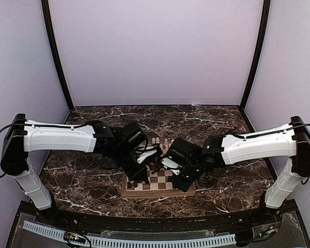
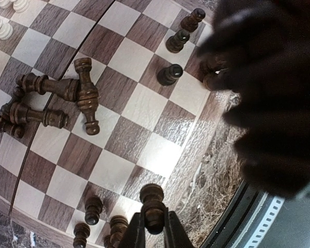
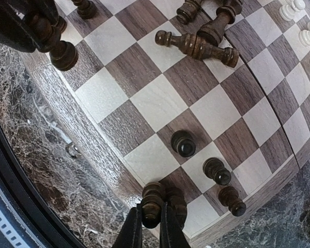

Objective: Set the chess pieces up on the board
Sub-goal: Place the bishop on c8.

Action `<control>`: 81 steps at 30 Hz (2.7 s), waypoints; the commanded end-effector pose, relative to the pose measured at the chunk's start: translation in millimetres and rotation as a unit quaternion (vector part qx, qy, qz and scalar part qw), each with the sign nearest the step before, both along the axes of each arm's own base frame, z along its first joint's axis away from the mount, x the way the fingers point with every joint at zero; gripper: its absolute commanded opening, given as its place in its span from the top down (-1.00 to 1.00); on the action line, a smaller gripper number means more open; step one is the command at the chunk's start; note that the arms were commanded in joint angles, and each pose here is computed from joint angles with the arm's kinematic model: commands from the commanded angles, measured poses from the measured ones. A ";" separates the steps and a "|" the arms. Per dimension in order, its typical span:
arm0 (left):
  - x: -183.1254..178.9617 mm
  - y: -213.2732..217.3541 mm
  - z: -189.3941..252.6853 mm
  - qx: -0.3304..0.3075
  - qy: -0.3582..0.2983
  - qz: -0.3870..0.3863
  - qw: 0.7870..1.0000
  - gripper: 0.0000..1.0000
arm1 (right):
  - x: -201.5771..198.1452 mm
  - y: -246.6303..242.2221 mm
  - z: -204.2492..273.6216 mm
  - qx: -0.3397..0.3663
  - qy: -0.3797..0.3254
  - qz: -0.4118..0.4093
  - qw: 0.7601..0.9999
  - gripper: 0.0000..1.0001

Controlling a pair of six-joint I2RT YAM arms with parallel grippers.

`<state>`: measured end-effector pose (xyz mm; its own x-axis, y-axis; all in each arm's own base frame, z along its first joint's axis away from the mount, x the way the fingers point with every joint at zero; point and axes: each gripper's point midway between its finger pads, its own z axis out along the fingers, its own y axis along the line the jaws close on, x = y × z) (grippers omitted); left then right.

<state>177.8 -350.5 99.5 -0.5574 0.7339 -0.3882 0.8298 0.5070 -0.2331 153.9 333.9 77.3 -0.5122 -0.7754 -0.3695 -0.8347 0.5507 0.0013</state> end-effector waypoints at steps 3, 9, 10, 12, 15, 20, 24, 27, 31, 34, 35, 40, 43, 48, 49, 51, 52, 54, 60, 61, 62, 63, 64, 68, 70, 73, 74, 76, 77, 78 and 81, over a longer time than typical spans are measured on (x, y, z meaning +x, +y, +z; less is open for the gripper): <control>-0.2 7.1 -5.4 0.031 -0.003 -0.002 1.000 0.74 | 1.8 10.1 11.5 0.040 -0.002 0.000 0.999 0.90; -2.3 10.6 -11.7 0.038 0.002 -0.001 0.999 0.74 | 5.5 19.6 11.2 0.042 -0.003 0.008 0.999 0.90; -2.5 11.0 -12.3 0.039 0.002 -0.001 0.999 0.74 | 6.4 21.0 11.1 0.042 -0.004 0.008 0.999 0.90; -2.3 11.0 -13.6 0.040 0.002 -0.001 0.999 0.75 | 7.7 23.0 10.7 0.042 -0.004 0.008 0.999 0.90; -3.2 10.7 -14.9 0.040 0.005 -0.003 0.999 0.74 | 10.0 24.9 10.3 0.039 -0.006 0.006 0.999 0.89; -7.2 9.6 -19.8 0.039 0.014 -0.009 0.999 0.74 | 12.8 25.2 9.5 0.037 -0.010 0.003 0.999 0.88; -9.2 6.2 -20.6 0.033 0.020 -0.014 0.999 0.74 | 14.8 25.4 9.3 0.037 -0.012 -0.001 0.999 0.87; -10.9 4.9 -22.2 0.033 0.023 -0.017 0.999 0.74 | 17.9 24.0 9.0 0.033 -0.018 -0.006 0.999 0.87; -13.3 5.6 -25.6 0.035 0.028 -0.018 0.999 0.74 | 21.9 23.1 9.4 0.032 -0.027 -0.013 0.999 0.85; -14.9 6.1 -27.0 0.037 0.031 -0.019 0.999 0.74 | 24.0 23.7 9.8 0.036 -0.028 -0.016 0.999 0.85; -14.7 6.0 -26.6 0.037 0.031 -0.018 0.999 0.74 | 24.4 23.7 9.9 0.036 -0.029 -0.017 0.999 0.85; -14.4 5.3 -18.3 0.027 0.025 -0.015 0.999 0.75 | 26.4 23.8 16.2 0.046 -0.034 -0.019 0.998 0.85; -13.4 4.5 -13.2 0.016 0.019 -0.009 1.000 0.75 | 27.0 23.3 15.8 0.049 -0.033 -0.019 0.998 0.85; -3.7 -1.0 2.6 -0.015 -0.001 0.024 1.000 0.75 | 25.9 23.1 14.6 0.051 -0.023 -0.014 0.998 0.85; -0.5 -1.4 5.7 -0.019 -0.009 0.032 0.999 0.75 | 25.1 22.8 13.7 0.050 -0.021 -0.013 0.998 0.85; 3.7 -4.1 14.3 -0.035 -0.016 0.050 0.998 0.75 | 24.2 22.1 13.6 0.052 -0.018 -0.012 0.998 0.86; 5.5 -5.1 17.9 -0.042 -0.021 0.054 0.997 0.75 | 23.6 21.5 14.2 0.052 -0.017 -0.011 0.998 0.85; 5.7 -4.2 18.2 -0.042 -0.020 0.059 0.997 0.75 | 23.5 20.1 14.3 0.052 -0.017 -0.011 0.998 0.85; 2.1 6.0 16.1 -0.039 -0.008 0.090 0.995 0.76 | 23.3 15.8 19.2 0.060 -0.020 -0.013 0.998 0.85; 1.7 8.0 16.3 -0.041 -0.009 0.095 0.995 0.76 | 23.2 15.2 18.9 0.061 -0.020 -0.013 0.998 0.85; 2.8 9.6 16.5 -0.040 -0.013 0.099 0.994 0.76 | 22.7 14.7 18.1 0.060 -0.019 -0.013 0.998 0.86; 2.6 10.9 17.5 -0.041 -0.013 0.102 0.994 0.76 | 22.5 15.0 17.6 0.061 -0.016 -0.012 0.998 0.85; 3.4 12.0 17.9 -0.040 -0.015 0.105 0.994 0.76 | 22.6 15.4 17.0 0.062 -0.015 -0.011 0.998 0.85; 8.8 17.4 21.7 -0.035 -0.030 0.122 0.991 0.77 | 22.5 16.5 12.9 0.059 -0.008 -0.007 0.998 0.85; 11.4 19.0 24.2 -0.036 -0.038 0.128 0.990 0.77 | 21.4 17.8 12.2 0.061 -0.003 -0.003 0.998 0.85; 12.9 19.6 24.8 -0.035 -0.041 0.133 0.990 0.78 | 21.0 18.6 7.8 0.060 0.004 0.001 0.998 0.84; 13.3 19.6 24.9 -0.035 -0.041 0.134 0.990 0.78 | 18.5 19.8 5.6 0.059 0.014 0.007 0.998 0.84; 14.1 20.7 24.9 -0.033 -0.043 0.137 0.989 0.78 | 16.2 20.8 1.5 0.055 0.023 0.013 0.998 0.84; 14.7 20.9 25.4 -0.034 -0.045 0.138 0.989 0.79 | 16.1 20.7 -0.1 0.051 0.025 0.014 0.998 0.84; 15.0 21.5 25.9 -0.034 -0.046 0.138 0.989 0.78 | 15.8 20.6 -1.2 0.049 0.027 0.014 0.998 0.84; 15.9 22.0 27.2 -0.035 -0.049 0.140 0.988 0.78 | 15.6 20.7 -2.4 0.044 0.029 0.017 0.998 0.84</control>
<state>194.3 -333.8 117.7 -0.6958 0.5411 -0.4723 0.6851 0.6975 -0.2101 168.8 348.8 73.3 -0.5177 -0.7521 -0.4079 -0.8412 0.5345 0.0822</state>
